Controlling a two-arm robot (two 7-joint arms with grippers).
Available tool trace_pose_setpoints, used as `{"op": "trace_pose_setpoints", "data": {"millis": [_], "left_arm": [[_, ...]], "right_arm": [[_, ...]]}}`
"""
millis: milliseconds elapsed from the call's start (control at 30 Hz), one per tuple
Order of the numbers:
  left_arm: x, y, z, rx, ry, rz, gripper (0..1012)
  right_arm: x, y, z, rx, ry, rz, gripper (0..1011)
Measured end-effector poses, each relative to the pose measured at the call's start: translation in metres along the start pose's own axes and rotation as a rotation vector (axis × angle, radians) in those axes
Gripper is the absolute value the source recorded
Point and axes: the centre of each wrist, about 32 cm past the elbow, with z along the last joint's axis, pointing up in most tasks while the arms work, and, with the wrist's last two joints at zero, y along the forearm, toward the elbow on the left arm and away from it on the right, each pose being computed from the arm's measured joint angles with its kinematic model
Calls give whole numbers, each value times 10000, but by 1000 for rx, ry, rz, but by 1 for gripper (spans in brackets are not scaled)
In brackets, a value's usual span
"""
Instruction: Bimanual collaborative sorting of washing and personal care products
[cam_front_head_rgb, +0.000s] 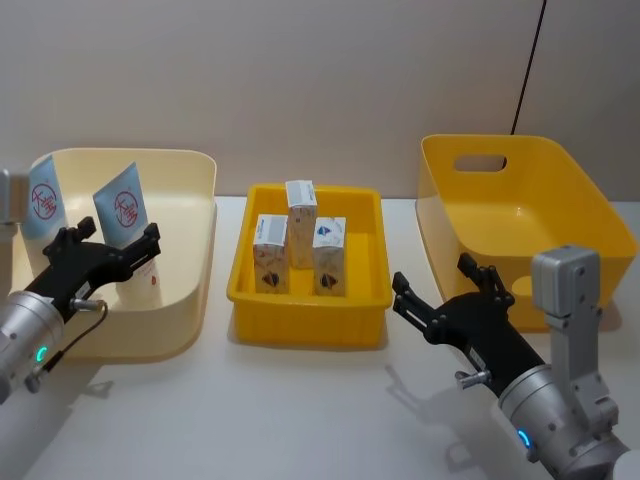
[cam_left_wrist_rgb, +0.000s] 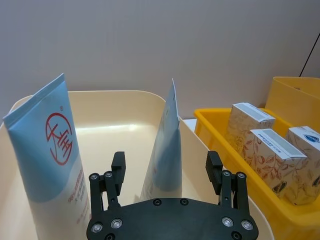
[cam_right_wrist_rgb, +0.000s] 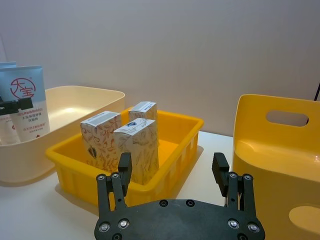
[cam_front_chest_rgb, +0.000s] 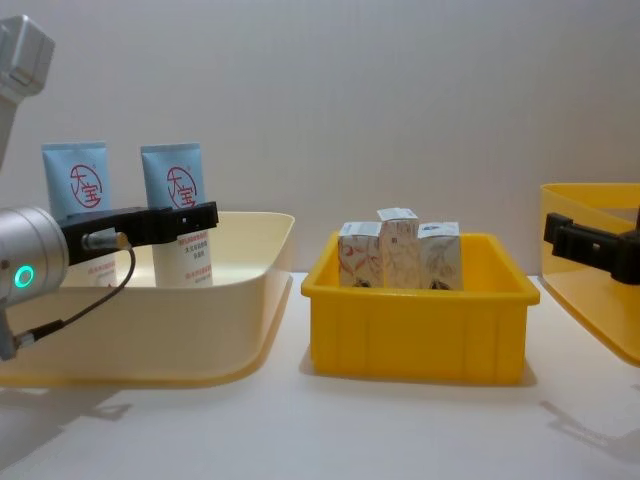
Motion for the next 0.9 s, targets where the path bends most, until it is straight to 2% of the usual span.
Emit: {"op": "trace_pose_setpoints", "data": {"millis": [300, 667, 833, 900], "left_arm": [[27, -172, -15, 8, -7, -14, 1003], [36, -279, -24, 19, -21, -22, 1003], [38, -304, -23, 22, -26, -24, 913], [39, -313, -23, 23, -27, -25, 848]], "right_arm": [[0, 0, 0, 0, 0, 0, 1001], [0, 0, 0, 0, 0, 0, 1001], [0, 0, 0, 0, 0, 0, 1001], [0, 0, 0, 0, 0, 0, 1001]]}}
